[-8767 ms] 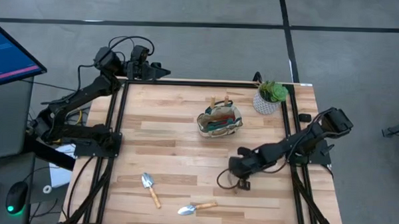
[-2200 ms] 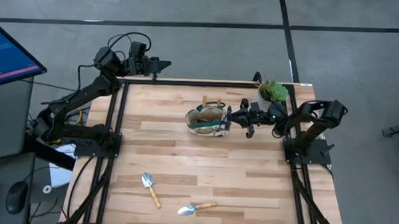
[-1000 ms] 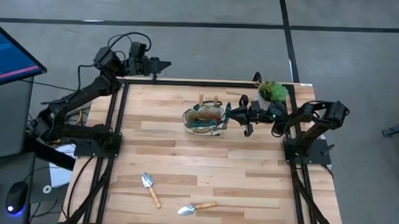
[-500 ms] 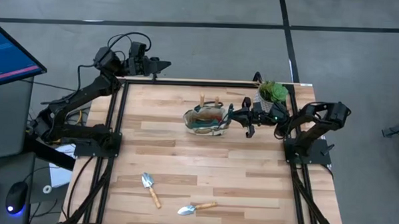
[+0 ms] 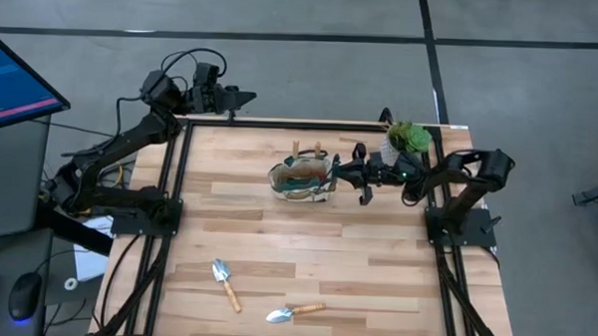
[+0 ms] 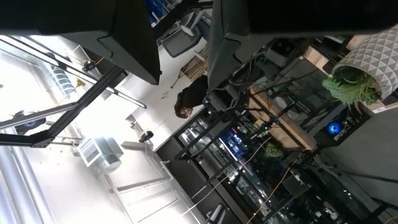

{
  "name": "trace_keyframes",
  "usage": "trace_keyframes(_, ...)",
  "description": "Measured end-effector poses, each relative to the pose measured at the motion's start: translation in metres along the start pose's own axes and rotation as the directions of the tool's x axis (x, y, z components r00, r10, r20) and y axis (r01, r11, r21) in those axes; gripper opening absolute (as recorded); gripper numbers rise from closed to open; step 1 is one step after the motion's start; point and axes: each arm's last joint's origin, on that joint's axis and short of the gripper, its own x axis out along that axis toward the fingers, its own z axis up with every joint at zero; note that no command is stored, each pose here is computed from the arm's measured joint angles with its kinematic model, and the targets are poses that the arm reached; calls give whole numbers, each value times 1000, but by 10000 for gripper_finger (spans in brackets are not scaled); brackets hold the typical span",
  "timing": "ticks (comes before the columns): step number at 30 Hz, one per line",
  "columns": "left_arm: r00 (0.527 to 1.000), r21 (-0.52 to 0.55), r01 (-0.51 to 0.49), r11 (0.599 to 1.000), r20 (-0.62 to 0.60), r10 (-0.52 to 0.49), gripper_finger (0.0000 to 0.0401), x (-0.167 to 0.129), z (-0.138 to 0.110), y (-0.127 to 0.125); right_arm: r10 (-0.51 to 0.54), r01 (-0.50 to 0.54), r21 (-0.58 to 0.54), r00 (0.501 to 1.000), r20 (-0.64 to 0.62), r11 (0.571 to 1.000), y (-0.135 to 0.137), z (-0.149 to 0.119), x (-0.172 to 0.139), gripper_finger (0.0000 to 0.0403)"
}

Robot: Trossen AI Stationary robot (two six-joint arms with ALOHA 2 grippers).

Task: Pick & Place Garden tools in Gardening bag
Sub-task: Put the shear scissors into the gardening bag

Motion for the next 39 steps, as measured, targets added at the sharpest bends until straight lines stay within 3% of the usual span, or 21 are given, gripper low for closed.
trace_keyframes(4, 1000, 0, 2, 1000, -6, -2, 108, 0, 0, 0, 2, -2, 14, 1000, -24, 1000, -1, -7, 4, 41)
trace_keyframes(14, 1000, 0, 7, 1000, -18, -7, 108, 0, -1, 0, -16, 17, -40, 1000, 19, 999, -2, 4, 0, 41)
trace_keyframes(23, 1000, 0, 7, 1000, -18, -7, 108, 0, -1, 0, -51, 51, -5, 998, -44, 999, -8, -14, 1, 41)
trace_keyframes(39, 1000, -1, 7, 1000, -18, -7, 108, 0, -1, 0, 9, -2, 59, 993, -118, 998, -17, -43, 28, 41)
